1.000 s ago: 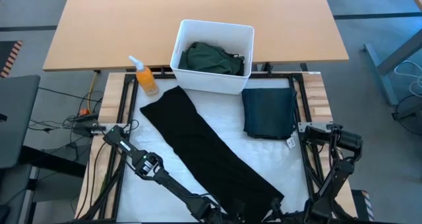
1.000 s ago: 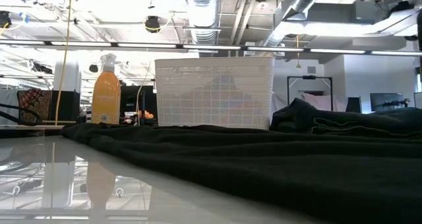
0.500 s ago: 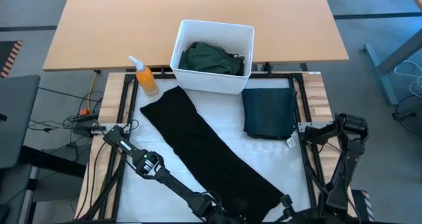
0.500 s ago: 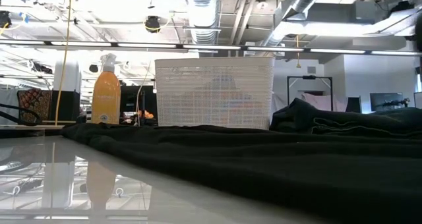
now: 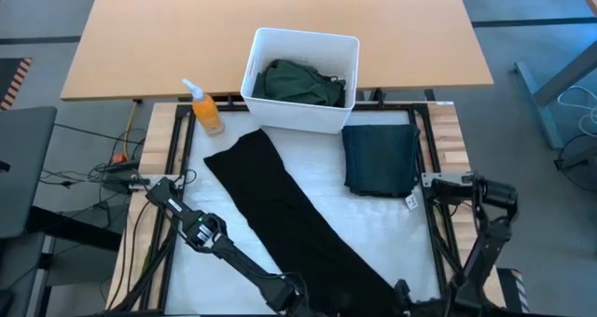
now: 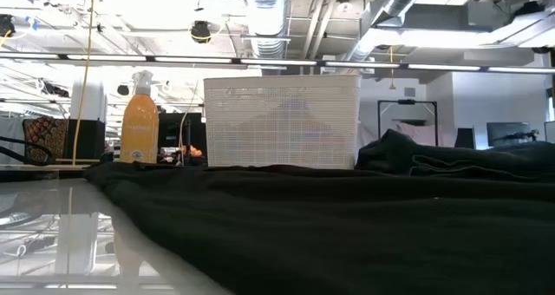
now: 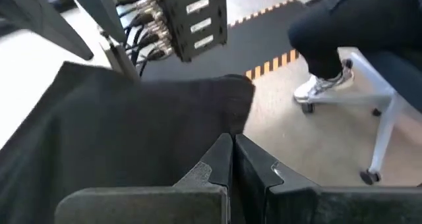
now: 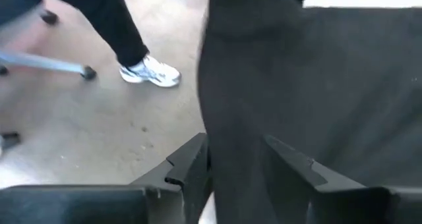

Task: Fold laundry
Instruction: Fold the black t-shirt

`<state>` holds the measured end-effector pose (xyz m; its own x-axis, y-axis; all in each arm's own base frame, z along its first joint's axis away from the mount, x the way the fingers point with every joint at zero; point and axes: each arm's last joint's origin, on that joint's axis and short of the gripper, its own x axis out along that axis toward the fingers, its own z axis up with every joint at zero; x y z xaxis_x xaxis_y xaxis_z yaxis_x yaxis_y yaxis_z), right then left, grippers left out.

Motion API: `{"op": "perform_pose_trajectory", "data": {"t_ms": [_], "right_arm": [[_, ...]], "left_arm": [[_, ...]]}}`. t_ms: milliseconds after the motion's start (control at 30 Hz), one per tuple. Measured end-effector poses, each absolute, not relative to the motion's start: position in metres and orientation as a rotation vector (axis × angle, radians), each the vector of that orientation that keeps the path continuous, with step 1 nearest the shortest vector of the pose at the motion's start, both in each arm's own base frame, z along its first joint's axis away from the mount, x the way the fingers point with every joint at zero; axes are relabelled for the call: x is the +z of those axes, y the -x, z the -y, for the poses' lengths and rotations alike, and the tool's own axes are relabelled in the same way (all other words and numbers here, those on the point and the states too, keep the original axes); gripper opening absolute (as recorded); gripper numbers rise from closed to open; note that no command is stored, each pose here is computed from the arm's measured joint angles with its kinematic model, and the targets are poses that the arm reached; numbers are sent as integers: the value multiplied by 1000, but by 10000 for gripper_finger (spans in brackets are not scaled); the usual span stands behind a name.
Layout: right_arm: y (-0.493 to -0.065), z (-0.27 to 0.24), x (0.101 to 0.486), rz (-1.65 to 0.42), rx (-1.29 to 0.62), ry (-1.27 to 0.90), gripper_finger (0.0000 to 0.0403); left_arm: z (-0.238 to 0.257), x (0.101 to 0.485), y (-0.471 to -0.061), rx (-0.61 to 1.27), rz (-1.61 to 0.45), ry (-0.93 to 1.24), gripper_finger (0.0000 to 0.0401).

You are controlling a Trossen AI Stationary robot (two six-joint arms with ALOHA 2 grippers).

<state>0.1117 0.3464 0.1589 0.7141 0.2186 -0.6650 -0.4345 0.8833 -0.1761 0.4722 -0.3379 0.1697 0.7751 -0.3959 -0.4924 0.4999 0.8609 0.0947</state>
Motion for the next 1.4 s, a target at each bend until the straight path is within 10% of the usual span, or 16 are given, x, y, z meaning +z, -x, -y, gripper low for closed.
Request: {"op": "perform_pose_trajectory", "data": {"t_ms": [400,1400], "right_arm": [[-124,-353,149,-663,363,268,259],[-131,-350,103,-667,181,302,249]], "left_arm": [[333,173,-475,-451,-469,-227,0],[313,217,-476,-304,-430,-246,0]]}}
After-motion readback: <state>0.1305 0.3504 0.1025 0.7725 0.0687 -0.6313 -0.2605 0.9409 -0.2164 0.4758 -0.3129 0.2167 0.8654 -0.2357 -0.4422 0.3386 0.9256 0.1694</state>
